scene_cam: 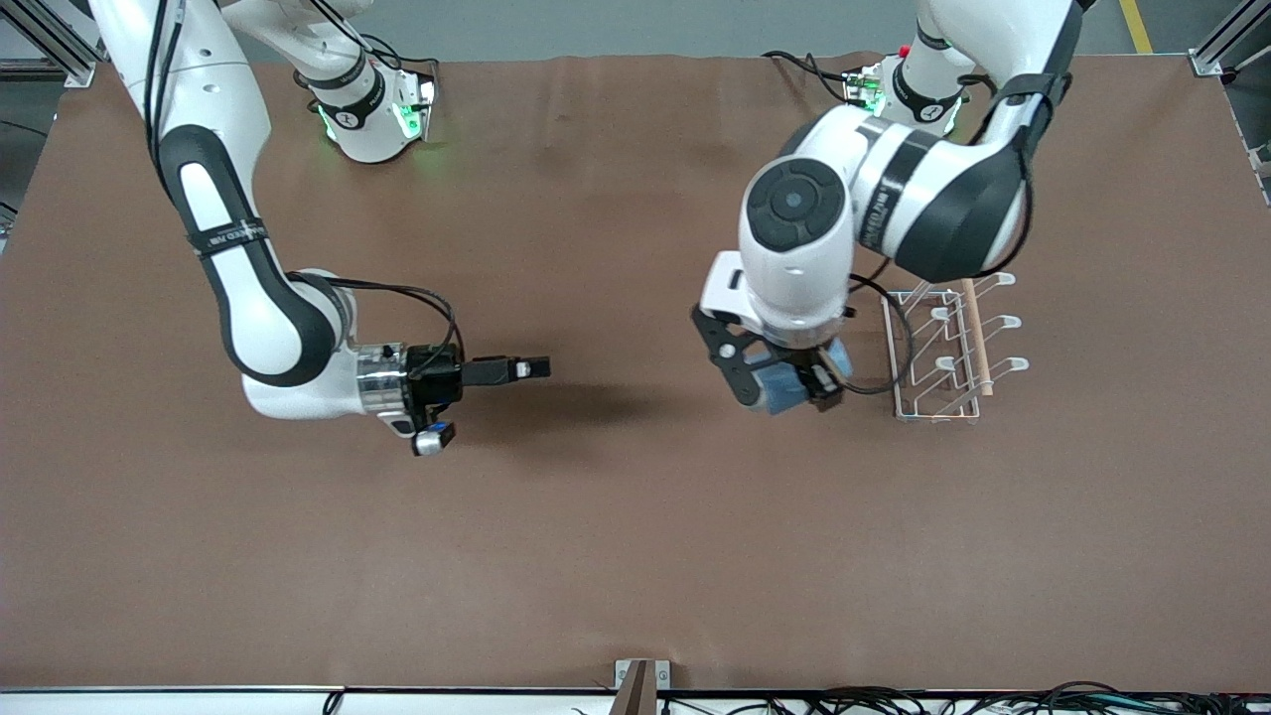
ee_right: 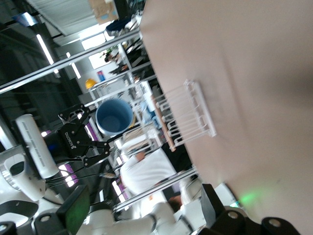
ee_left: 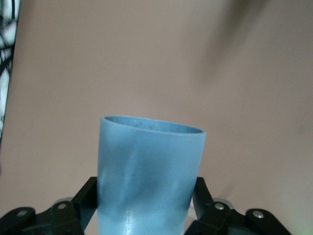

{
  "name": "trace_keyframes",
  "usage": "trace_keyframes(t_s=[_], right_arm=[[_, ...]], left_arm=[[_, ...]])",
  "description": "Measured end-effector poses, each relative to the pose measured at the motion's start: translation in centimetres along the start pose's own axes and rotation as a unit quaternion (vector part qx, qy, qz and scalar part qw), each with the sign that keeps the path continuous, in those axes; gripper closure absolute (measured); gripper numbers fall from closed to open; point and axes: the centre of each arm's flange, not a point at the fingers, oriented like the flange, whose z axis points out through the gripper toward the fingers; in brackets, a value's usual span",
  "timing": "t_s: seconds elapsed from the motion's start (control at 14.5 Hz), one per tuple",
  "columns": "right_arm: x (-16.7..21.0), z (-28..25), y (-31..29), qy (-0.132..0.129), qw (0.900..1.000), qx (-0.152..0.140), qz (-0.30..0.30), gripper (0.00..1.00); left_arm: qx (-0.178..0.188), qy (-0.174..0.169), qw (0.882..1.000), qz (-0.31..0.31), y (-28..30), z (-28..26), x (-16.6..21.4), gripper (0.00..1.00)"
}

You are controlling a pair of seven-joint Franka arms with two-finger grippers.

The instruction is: Hang cup on cup holder

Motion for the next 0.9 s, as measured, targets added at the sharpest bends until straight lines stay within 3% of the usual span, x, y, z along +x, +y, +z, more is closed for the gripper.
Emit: trace_keyframes(t_s=[0.21, 0.35, 0.48, 0.62, 0.76, 0.9], right_arm=[[1.0, -5.0, -0.6, 0.040, 0.996, -0.074, -0.035, 0.00], [1.8, -9.4, -0.7, 0.083, 0.981, -0.160, -0.069, 0.00], [2.2, -13.0, -1.7, 0.131, 0.953, -0.249, -0.112, 0.00], [2.0, -16.1, -3.3, 0.169, 0.919, -0.322, -0.154, 0.00], [1.3, -19.5, -4.9, 0.185, 0.892, -0.372, -0.178, 0.00], [-0.1, -23.3, -6.6, 0.184, 0.854, -0.442, -0.202, 0.00]], left_arm=[[0.031, -0.096, 0.994, 0.047, -1.1, 1.3, -2.2, 0.18], [0.042, -0.157, 0.983, 0.080, -2.0, 2.3, -3.6, 0.18], [0.050, -0.215, 0.969, 0.113, -3.4, 3.9, -5.0, 0.18], [0.046, -0.262, 0.954, 0.139, -4.9, 6.6, -6.0, 0.18], [0.040, -0.316, 0.936, 0.152, -5.2, 9.8, -6.3, 0.18], [0.048, -0.368, 0.913, 0.171, -4.3, 13.0, -5.4, 0.19]])
